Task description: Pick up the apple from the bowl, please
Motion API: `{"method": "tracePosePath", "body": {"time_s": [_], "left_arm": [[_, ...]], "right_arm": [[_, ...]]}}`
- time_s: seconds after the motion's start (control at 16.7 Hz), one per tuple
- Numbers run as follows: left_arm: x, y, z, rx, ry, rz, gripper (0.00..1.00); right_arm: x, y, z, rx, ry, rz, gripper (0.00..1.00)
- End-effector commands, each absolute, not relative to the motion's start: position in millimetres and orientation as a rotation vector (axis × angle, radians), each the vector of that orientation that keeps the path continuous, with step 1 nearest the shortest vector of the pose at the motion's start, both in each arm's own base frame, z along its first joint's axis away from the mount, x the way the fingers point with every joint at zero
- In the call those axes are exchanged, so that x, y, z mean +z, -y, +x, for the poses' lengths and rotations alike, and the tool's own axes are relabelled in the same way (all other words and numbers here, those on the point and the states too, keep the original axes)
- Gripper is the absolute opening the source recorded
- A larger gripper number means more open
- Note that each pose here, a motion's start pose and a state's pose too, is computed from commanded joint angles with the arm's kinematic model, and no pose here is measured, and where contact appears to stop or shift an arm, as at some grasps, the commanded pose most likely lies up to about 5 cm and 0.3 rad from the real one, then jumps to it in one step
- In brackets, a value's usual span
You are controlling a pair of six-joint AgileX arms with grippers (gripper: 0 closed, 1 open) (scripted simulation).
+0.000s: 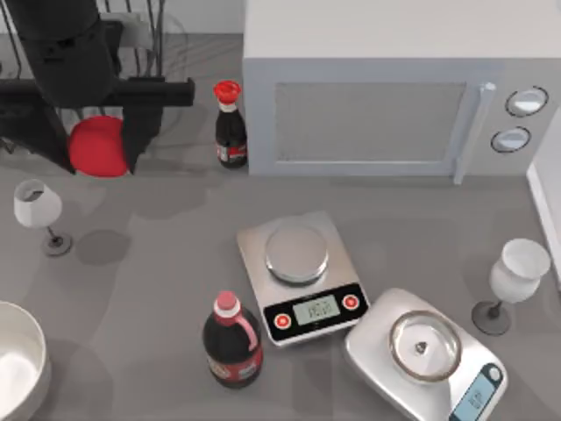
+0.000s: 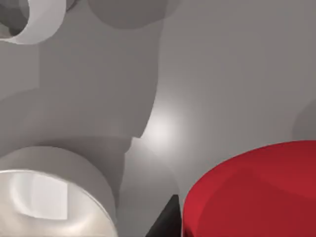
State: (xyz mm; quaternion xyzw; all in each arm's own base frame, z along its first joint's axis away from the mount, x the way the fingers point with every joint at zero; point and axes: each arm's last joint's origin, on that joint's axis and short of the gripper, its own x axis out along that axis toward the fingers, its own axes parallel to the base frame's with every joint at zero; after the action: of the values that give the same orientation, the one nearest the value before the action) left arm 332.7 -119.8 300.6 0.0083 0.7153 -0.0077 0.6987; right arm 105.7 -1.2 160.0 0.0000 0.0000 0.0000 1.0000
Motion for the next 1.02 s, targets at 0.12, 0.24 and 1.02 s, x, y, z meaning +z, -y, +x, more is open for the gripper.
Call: {"method": "tracePosePath", "body": {"time_s": [0.12, 0.24, 1.02], "left_arm": [[281.7, 158.4, 343.1, -0.014, -1.586, 0.019, 0.0], [271.0, 180.4, 347.1, -0.015, -1.574, 0.017, 0.0], [198.7, 185.9, 352.8, -0.019, -1.562, 0.011, 0.0]], "right_arm": [[160.0, 1.2, 105.7, 0.0, 0.0, 0.0, 1.0], [160.0, 1.2, 105.7, 0.0, 0.0, 0.0, 1.0], [160.0, 1.2, 105.7, 0.0, 0.0, 0.0, 1.0]]}}
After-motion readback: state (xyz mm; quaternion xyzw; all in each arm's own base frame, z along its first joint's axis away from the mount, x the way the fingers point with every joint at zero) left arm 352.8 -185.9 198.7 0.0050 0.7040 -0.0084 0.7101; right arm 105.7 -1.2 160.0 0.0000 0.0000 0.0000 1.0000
